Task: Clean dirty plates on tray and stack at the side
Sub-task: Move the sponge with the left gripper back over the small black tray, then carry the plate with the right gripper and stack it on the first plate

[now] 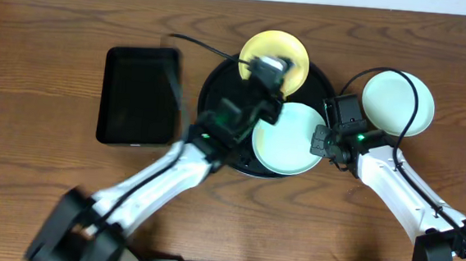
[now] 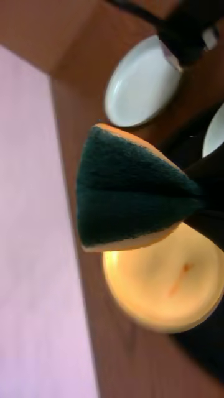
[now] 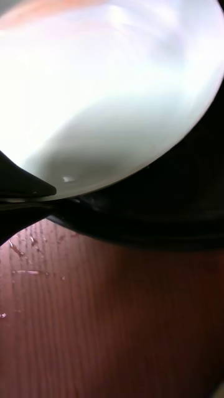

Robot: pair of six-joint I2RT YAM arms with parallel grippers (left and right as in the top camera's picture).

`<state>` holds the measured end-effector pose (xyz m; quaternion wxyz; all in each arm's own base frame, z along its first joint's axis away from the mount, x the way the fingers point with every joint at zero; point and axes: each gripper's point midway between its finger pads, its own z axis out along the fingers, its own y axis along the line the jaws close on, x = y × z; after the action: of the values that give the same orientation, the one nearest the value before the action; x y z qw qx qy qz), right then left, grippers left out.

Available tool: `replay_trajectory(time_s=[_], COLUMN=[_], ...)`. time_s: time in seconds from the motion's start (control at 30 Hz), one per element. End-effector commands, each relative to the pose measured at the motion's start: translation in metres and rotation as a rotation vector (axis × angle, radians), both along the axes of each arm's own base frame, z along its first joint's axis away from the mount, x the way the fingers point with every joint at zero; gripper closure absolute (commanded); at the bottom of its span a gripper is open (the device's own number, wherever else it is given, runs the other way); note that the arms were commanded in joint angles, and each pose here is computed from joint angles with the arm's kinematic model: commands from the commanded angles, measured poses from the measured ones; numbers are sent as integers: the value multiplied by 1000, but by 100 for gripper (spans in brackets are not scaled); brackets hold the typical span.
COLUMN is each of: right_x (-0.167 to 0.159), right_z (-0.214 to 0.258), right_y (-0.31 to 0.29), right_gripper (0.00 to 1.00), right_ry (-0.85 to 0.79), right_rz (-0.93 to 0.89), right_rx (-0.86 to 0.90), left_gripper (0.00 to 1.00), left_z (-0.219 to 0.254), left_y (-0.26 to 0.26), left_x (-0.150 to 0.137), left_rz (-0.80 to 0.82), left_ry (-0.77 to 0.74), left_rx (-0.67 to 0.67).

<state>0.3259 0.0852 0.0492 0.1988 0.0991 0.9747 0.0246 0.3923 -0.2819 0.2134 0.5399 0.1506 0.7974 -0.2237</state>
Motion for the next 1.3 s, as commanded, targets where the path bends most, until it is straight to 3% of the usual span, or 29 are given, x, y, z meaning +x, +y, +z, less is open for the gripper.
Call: replay_trajectory(time_s=[0.0, 0.2, 0.37, 0.47, 0.67, 0.97, 1.27], right_x=[9, 32, 38, 37, 27, 28, 38], right_z=[13, 83, 156, 197, 234, 209, 196], right_y=[-4, 7, 14, 19, 36, 76, 93], right_gripper=[99, 99, 99, 99, 99, 99, 99], right_ry=[-50, -274, -479, -601, -699, -712, -725], right_rz=[7, 113, 151, 168, 107, 122, 212], right_rx=[-50, -179, -399, -626, -960, -1055, -951], left_gripper=[92, 92, 92, 93, 92, 92, 92], left_z=[24, 15, -13, -33, -41, -42, -43], left_y=[57, 153, 182, 202, 209, 213, 213], left_x=[-10, -43, -70, -84, -88, -87, -88], left_rz=[102, 307, 293, 309, 223, 220, 220], left_ry=[56, 294, 524, 675, 735, 726, 730], left_rx=[20, 3, -62, -121, -175, -159, -160])
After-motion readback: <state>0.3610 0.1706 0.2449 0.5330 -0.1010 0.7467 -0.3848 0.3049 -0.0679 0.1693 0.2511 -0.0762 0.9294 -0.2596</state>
